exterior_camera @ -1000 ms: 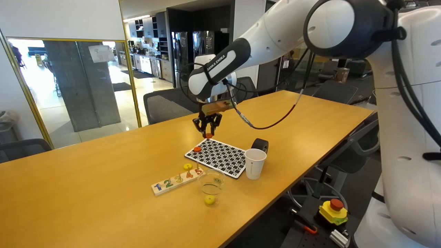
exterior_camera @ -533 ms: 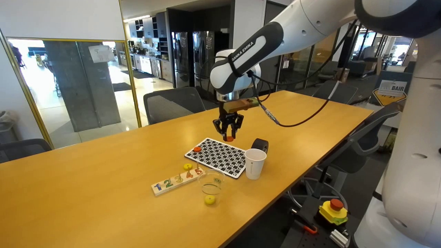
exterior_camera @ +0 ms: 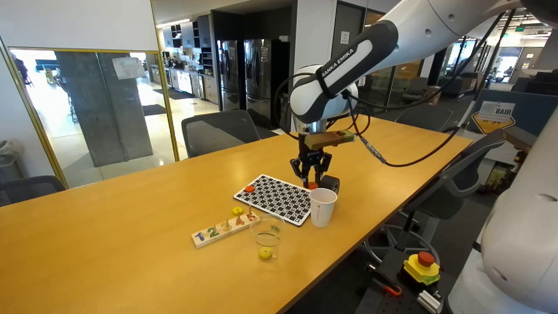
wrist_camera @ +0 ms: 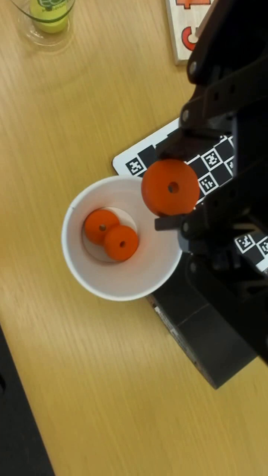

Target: Pick up the orange and yellow objects from the table and put them in the two cups

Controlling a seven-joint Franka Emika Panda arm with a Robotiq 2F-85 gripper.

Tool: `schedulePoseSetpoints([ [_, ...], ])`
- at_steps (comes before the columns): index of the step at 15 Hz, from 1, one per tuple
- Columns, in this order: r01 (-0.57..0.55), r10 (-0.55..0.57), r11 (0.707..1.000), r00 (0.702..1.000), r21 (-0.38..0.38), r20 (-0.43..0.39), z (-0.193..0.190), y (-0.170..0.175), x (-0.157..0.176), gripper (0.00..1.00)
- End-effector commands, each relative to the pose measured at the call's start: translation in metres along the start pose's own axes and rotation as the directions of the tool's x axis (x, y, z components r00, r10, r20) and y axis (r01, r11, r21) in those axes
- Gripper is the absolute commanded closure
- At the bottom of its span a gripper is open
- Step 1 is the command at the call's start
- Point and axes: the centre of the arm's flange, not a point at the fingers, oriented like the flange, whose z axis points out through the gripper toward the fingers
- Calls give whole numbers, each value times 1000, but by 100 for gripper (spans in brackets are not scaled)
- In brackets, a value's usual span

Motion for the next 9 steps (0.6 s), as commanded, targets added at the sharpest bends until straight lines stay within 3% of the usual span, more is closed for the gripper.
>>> schedulePoseSetpoints([
  [1, -65, 66, 998, 997, 20, -27, -5, 18, -27, 78],
  [7, -113, 113, 993, 994, 24, 1, 7, 30, -26, 75],
  [8, -122, 122, 992, 993, 23, 3, 9, 30, -24, 33],
  [9, -130, 130, 991, 991, 20, 5, 11, 30, -22, 32],
])
